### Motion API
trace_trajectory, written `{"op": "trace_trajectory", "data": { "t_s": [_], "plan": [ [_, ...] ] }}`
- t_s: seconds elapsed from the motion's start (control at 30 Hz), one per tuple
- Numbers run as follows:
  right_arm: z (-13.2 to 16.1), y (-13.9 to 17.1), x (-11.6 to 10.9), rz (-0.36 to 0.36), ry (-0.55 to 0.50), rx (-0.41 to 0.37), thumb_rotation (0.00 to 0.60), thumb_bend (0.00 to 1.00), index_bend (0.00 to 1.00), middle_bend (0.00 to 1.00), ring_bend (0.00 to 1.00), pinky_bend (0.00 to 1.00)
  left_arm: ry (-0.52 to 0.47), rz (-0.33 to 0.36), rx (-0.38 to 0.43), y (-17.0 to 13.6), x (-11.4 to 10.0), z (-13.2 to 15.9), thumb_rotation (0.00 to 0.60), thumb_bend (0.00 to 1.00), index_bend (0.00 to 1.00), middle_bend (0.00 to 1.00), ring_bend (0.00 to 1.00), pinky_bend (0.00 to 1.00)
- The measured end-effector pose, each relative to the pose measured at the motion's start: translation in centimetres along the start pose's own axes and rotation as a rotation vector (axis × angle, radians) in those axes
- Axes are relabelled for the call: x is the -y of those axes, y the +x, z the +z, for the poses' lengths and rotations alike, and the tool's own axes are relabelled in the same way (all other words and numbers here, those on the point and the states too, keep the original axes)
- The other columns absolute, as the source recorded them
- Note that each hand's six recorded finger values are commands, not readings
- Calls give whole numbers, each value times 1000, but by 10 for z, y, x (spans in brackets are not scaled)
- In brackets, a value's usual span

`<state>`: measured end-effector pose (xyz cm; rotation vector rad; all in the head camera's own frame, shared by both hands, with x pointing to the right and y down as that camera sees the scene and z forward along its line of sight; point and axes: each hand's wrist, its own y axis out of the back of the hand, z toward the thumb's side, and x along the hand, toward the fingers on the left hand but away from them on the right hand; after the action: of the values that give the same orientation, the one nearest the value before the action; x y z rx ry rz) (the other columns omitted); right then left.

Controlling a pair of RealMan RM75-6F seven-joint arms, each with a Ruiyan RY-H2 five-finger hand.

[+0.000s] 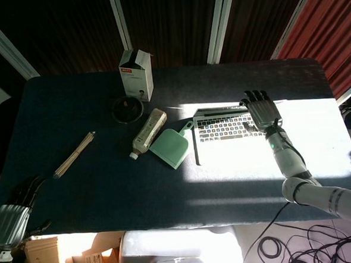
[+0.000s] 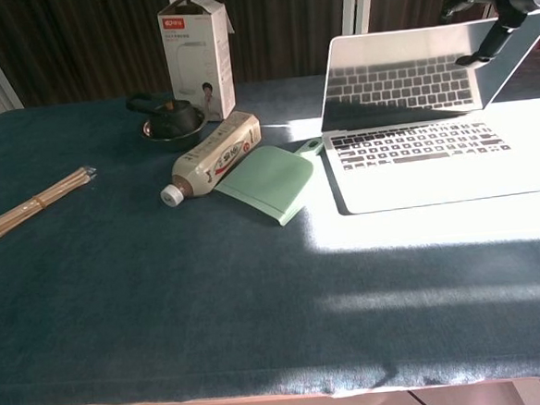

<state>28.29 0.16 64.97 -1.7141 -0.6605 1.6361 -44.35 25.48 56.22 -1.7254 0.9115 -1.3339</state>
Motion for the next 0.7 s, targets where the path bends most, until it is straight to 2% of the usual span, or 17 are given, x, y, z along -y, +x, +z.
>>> {"op": "trace_trajectory", "data": {
  "t_s": [0.23, 0.4, 0.57, 0.7],
  "plan": [
    [-10, 29, 30, 44, 50, -67, 600, 345, 208, 62, 0, 0, 2, -6, -6, -1, 0, 0, 600, 29, 0, 28, 7, 142],
    [-15, 47, 53, 78, 66, -99, 600, 345, 105, 63, 0, 0, 2, -7, -2, -2, 0, 1, 600, 30, 0, 28, 7, 142],
    [-17, 58, 79, 128, 29, -115, 600, 345, 5, 62, 0, 0, -1, -2, 0, -3, -1, 1, 600, 30, 0, 28, 7, 142],
    [-18, 60, 91, 162, -34, -120, 600, 345, 0, 50, 0, 0, -3, 1, 2, -4, -2, 1, 600, 30, 0, 28, 7, 142]
  ]
}}
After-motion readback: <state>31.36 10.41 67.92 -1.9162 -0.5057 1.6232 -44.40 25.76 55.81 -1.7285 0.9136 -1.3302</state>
